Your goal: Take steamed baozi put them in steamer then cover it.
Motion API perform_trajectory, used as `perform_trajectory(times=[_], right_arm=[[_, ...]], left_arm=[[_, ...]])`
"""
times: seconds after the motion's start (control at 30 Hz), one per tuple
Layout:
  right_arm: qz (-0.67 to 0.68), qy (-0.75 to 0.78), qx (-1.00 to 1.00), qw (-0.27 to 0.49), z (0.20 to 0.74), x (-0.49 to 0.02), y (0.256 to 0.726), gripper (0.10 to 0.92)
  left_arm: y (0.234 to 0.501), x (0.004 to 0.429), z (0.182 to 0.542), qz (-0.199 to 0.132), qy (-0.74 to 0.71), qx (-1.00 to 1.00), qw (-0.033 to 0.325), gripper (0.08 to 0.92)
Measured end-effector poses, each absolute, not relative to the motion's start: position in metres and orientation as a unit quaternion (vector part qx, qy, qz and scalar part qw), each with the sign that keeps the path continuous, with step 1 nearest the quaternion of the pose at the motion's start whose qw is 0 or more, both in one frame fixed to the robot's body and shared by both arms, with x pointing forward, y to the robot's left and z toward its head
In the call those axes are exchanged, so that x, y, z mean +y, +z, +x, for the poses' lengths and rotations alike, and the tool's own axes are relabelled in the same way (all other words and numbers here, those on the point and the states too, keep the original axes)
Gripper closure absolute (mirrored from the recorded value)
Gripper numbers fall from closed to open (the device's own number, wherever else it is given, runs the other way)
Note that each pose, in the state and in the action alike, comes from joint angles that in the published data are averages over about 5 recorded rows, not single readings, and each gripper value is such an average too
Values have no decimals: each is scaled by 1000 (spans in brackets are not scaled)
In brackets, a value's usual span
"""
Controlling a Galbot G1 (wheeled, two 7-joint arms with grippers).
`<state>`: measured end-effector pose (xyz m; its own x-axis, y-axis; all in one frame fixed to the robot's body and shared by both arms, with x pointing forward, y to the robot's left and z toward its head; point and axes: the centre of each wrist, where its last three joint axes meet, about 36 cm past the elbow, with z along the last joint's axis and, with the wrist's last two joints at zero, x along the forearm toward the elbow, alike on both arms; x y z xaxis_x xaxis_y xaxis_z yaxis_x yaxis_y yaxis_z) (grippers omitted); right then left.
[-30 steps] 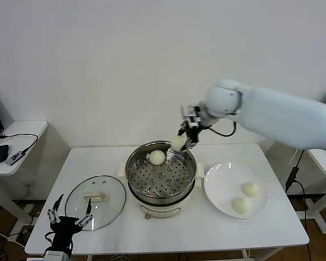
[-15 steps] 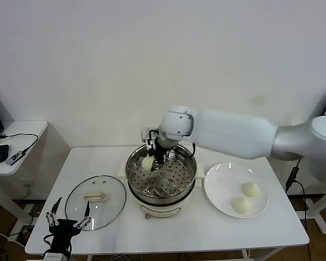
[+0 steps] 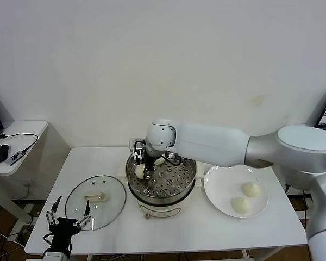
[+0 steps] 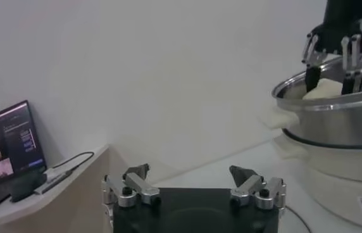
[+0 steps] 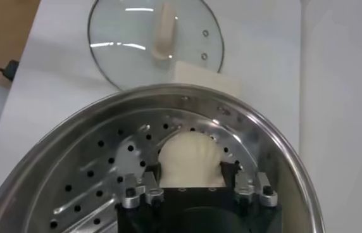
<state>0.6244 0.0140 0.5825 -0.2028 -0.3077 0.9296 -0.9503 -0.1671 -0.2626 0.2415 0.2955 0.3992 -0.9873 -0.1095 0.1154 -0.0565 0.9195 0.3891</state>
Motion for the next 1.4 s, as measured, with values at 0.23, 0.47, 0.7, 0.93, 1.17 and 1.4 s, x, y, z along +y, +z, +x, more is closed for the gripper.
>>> perform_trajectory(times=[0.23,0.47,0.7,0.93,1.17,1.4], right_arm=[[554,536,-563,299,629,0,609,203],[552,565,-542,289,636,-45,655,200],[557,591,-509,285,631,-120,692,200],[550,598,-498,304,612,-212,693,200],[538,594,-497,333,585,-287,660,200],[533,583,-496,362,564,-332,613,200]], left_arm=[[401,295,241,43,-196,-977,67,177],[406,293,240,41,-195,-978,63,177],[409,293,238,37,-198,-977,62,177],[408,291,237,34,-196,-978,63,177],[406,288,238,31,-194,-978,65,177],[403,288,237,31,-195,-978,70,177]])
